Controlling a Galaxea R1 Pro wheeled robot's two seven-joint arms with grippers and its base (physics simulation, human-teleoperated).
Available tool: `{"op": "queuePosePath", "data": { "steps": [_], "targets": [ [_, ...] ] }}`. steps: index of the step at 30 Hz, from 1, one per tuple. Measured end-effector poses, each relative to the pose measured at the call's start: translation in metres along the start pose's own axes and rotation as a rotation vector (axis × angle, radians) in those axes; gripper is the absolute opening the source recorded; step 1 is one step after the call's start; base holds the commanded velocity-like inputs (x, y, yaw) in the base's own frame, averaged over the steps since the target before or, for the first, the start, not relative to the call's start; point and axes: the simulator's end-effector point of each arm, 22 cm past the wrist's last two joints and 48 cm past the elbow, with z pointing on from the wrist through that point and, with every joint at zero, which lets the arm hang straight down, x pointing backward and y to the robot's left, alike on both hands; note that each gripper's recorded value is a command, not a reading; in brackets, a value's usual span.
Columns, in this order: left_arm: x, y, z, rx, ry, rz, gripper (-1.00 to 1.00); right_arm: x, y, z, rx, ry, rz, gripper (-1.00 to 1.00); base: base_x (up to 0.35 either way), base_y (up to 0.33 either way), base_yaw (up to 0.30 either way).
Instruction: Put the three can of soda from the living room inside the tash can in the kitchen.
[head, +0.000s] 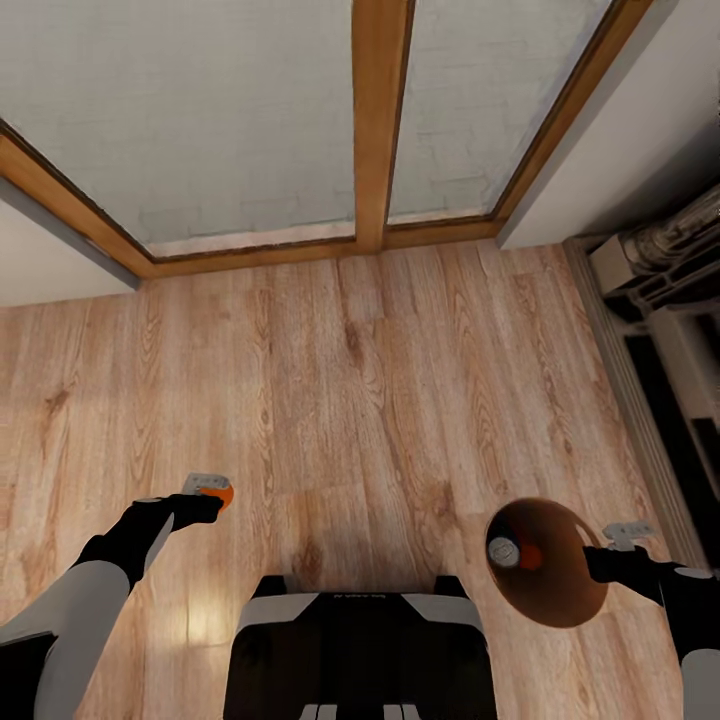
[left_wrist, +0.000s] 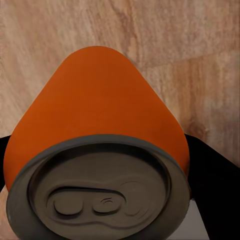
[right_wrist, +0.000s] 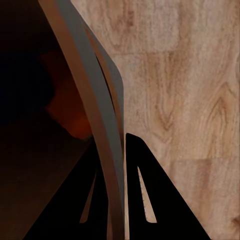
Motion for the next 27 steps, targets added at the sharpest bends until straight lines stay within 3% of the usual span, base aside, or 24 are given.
{"op": "queuePosePath", "data": {
  "steps": [6,13,18,23,25,27],
  "targets": [
    [0.001,-0.001,-0.007,0.002,0.000,0.000,-1.00,-0.005,0.002,-0.006,-0.004,0.008,0.016,-1.00,0.000,0.000,0.000],
    [0.010,-0.004,-0.014,0.007,0.010,0.000,-1.00,-0.025,-0.002,-0.008,0.063,0.005,-0.035,-1.00,0.000,0.000,0.000],
    [0.018,-0.007,-0.018,0.013,0.015,0.000,-1.00,-0.034,0.011,-0.003,0.039,0.042,0.005,-1.00,0.000,0.000,0.000],
    [0.019,-0.008,-0.023,0.014,0.007,0.003,-1.00,-0.039,0.040,0.006,-0.009,0.068,0.041,-1.00,0.000,0.000,0.000],
    [0.019,-0.010,-0.025,0.016,0.005,0.004,-1.00,-0.034,0.063,0.015,-0.009,0.093,0.039,-1.00,0.000,0.000,0.000],
    [0.020,-0.010,-0.027,0.016,0.004,0.005,-1.00,-0.032,0.083,0.018,-0.042,0.104,0.073,-1.00,0.000,0.000,0.000]
  ]
}}
